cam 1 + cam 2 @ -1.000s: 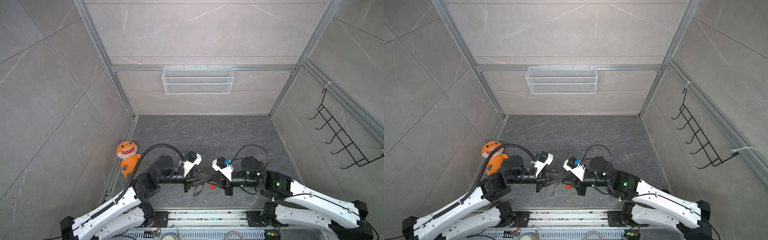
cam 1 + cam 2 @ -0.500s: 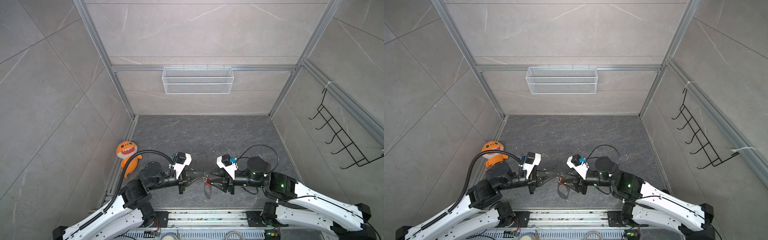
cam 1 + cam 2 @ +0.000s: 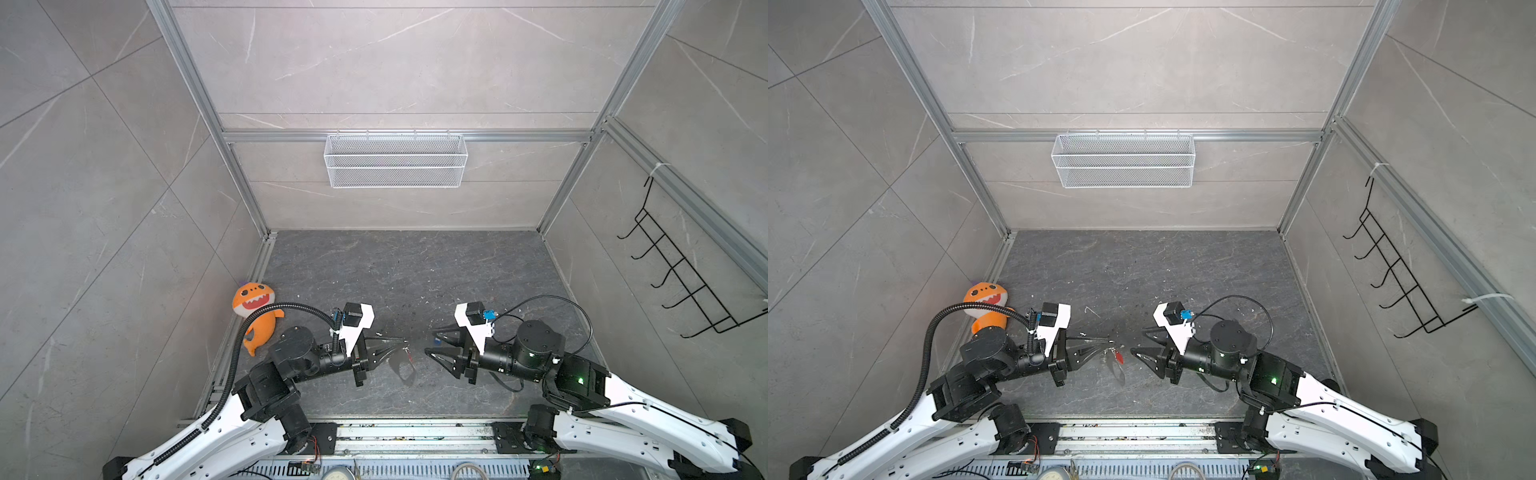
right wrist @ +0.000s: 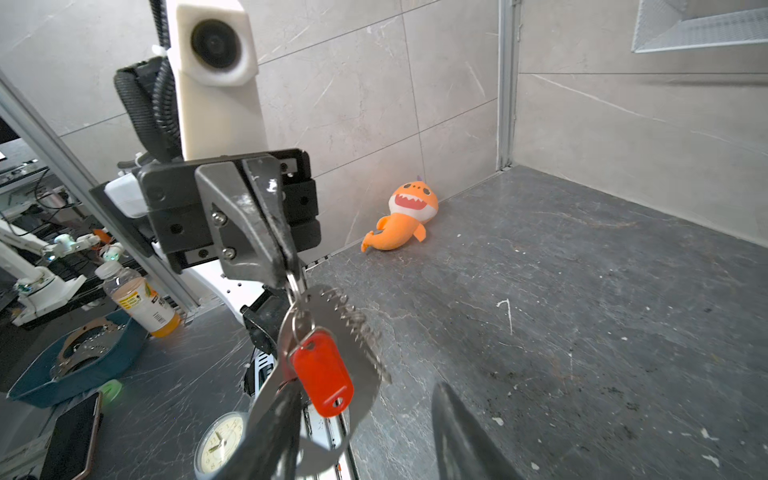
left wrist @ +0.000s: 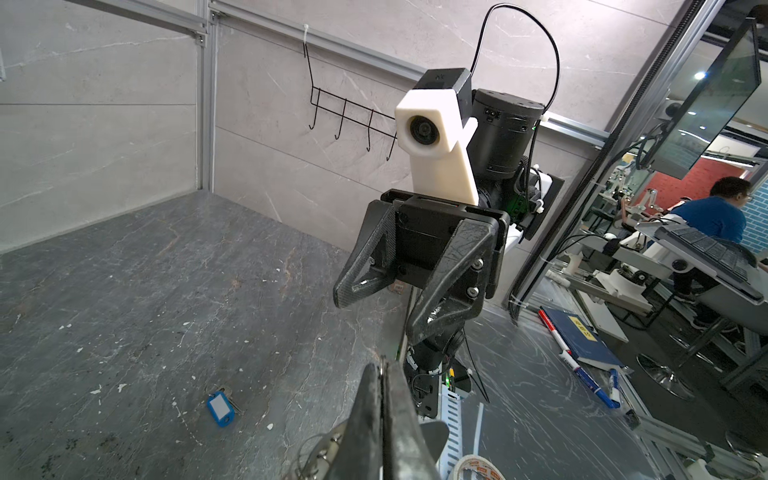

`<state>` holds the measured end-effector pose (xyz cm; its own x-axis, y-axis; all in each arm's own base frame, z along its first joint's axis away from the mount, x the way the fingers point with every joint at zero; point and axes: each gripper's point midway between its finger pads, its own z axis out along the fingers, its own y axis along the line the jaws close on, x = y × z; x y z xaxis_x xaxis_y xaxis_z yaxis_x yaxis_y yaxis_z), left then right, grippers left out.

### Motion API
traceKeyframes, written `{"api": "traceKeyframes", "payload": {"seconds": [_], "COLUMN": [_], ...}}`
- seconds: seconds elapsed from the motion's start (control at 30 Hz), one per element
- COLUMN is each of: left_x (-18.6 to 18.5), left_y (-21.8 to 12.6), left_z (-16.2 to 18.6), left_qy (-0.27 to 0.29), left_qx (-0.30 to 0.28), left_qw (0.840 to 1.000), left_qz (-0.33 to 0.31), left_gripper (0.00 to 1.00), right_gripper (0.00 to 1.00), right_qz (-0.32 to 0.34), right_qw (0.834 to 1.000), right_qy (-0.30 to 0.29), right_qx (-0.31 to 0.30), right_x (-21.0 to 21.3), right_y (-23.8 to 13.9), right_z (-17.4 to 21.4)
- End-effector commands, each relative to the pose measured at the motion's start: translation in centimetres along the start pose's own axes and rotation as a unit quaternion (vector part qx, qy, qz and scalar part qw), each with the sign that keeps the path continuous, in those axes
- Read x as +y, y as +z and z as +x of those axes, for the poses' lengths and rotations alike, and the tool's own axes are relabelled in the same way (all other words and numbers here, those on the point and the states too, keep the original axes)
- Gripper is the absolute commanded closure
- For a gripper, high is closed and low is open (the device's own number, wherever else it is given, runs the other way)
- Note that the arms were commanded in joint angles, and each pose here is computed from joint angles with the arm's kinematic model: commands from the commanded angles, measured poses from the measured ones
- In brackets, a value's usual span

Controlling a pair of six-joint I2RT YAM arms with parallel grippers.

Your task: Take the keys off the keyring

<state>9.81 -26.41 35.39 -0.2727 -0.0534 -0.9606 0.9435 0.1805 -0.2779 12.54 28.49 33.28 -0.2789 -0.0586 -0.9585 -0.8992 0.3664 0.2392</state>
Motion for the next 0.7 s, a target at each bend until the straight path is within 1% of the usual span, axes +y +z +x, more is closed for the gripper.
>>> {"api": "traceKeyframes", "payload": {"seconds": [0.0, 0.07, 0.27, 0.47, 0.67], "left_x": [0.3, 1.5, 4.7, 6.1, 6.7], "left_y": [0.0, 0.1, 0.2, -0.2, -0.3], "left_z": [-2.9, -3.0, -2.4, -2.8, -3.0], "left_qy": [-0.007, -0.018, -0.041, -0.040, -0.039], "left_qx": [-0.039, -0.037, -0.021, -0.033, -0.038], "left_qw": [0.999, 0.998, 0.988, 0.981, 0.977], "left_qz": [-0.024, -0.056, -0.145, -0.187, -0.208], "left_gripper": [1.00, 1.00, 1.00, 1.00, 1.00], "right_gripper": [0.47, 0.48, 0.47, 0.50, 0.54], "right_qz": [0.044, 0.065, 0.080, 0.092, 0.109], "right_qw": [0.999, 0.998, 0.997, 0.995, 0.994], "right_qy": [0.008, 0.004, -0.008, -0.011, -0.005], "right_qx": [0.012, 0.016, 0.013, 0.019, 0.030], "right_x": [-1.5, -2.2, -2.9, -3.4, -4.2], "right_y": [0.2, 0.3, 0.5, 1.0, 1.7], "right_z": [-0.1, 0.2, 0.3, 0.8, 1.3]}}
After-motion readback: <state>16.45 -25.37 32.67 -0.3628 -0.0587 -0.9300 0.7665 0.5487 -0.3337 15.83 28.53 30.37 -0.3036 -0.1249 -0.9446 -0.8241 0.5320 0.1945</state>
